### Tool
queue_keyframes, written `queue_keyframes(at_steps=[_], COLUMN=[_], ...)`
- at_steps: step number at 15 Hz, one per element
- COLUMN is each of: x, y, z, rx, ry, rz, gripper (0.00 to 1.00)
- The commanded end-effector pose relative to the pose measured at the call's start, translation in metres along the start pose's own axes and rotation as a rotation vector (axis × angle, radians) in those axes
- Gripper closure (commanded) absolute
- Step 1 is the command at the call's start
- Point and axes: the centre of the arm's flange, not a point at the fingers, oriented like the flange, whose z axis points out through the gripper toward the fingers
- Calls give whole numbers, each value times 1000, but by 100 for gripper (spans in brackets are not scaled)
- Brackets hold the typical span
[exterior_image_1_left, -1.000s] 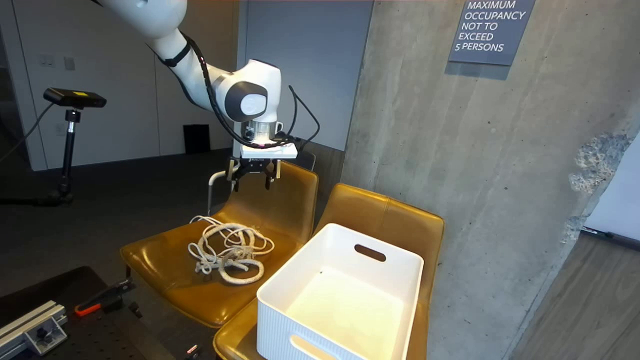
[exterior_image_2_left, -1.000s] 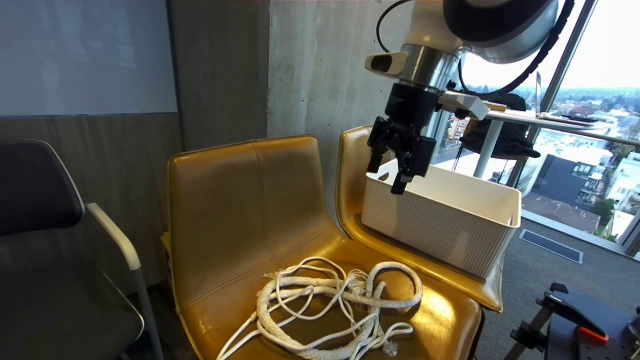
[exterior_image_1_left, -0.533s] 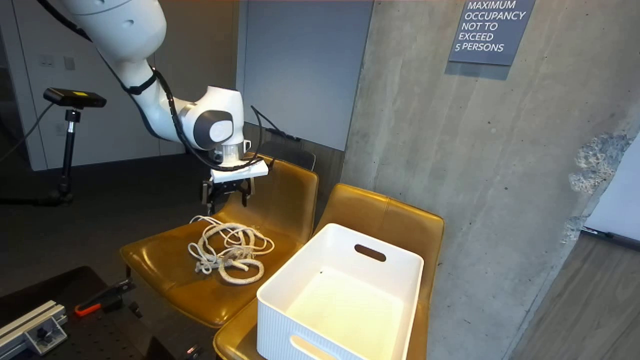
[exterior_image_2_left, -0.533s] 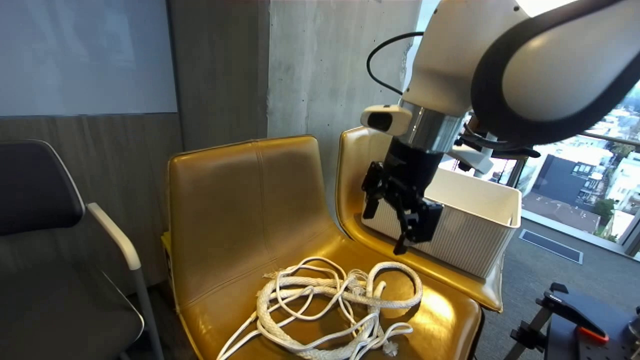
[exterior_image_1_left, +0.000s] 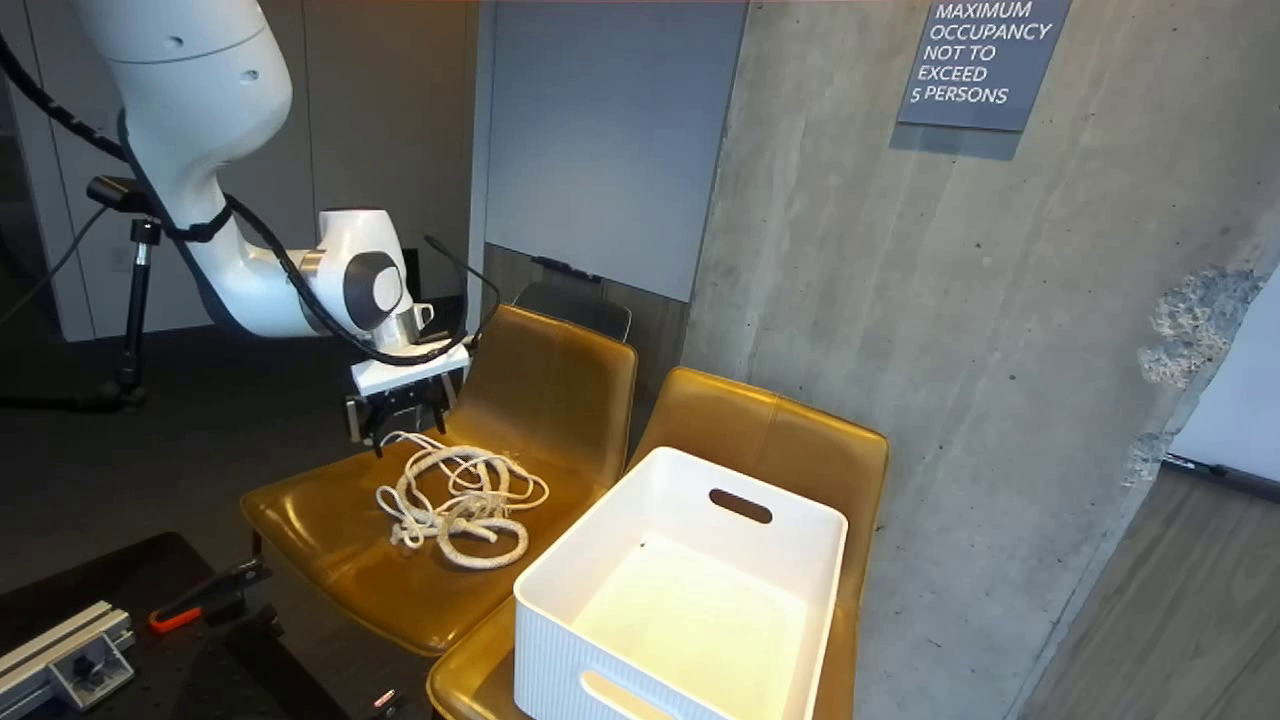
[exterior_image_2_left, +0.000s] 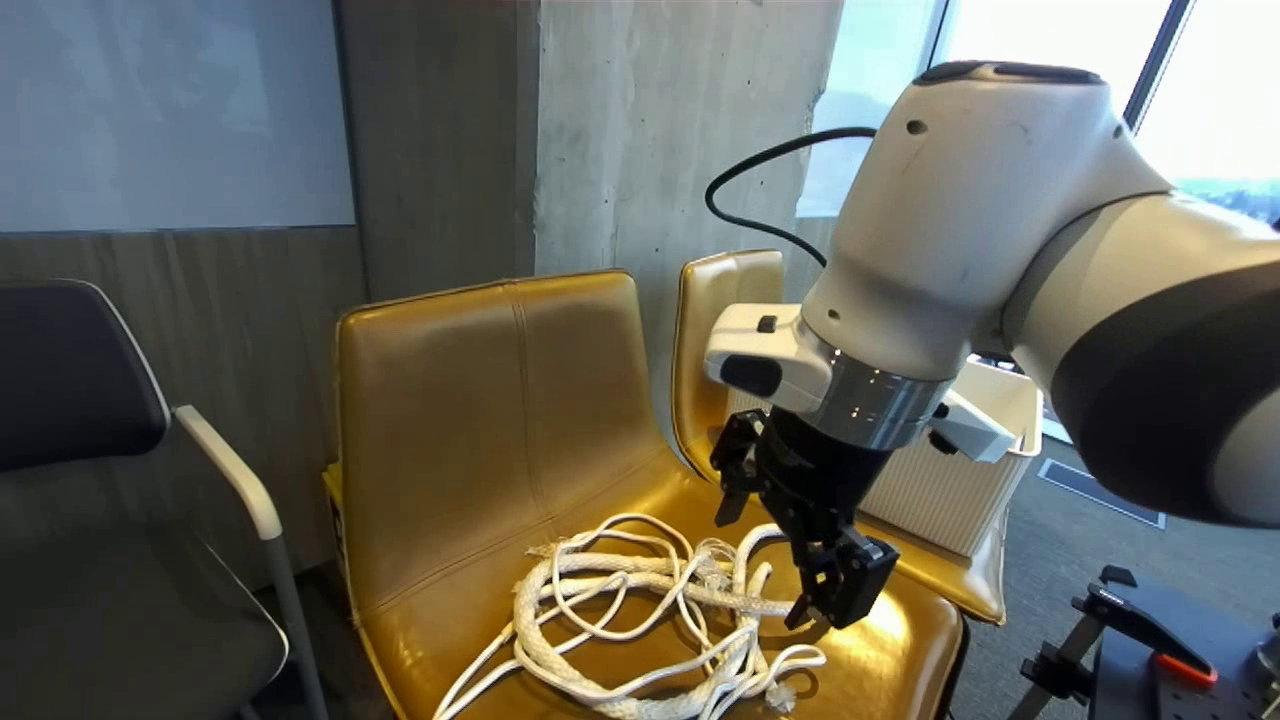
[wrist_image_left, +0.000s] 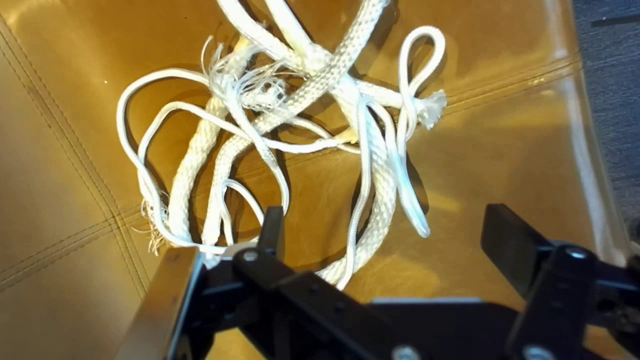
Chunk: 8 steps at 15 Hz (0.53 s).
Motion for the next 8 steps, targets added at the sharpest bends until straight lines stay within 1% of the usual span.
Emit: queue_keyframes(at_steps=[1, 4, 8], x=[34, 48, 49], y=[9, 23, 48], z=[38, 75, 119], rx=[-16, -2, 41], ry=[-37, -51, -104], rz=[-8, -5, 20], gripper=[0, 0, 0])
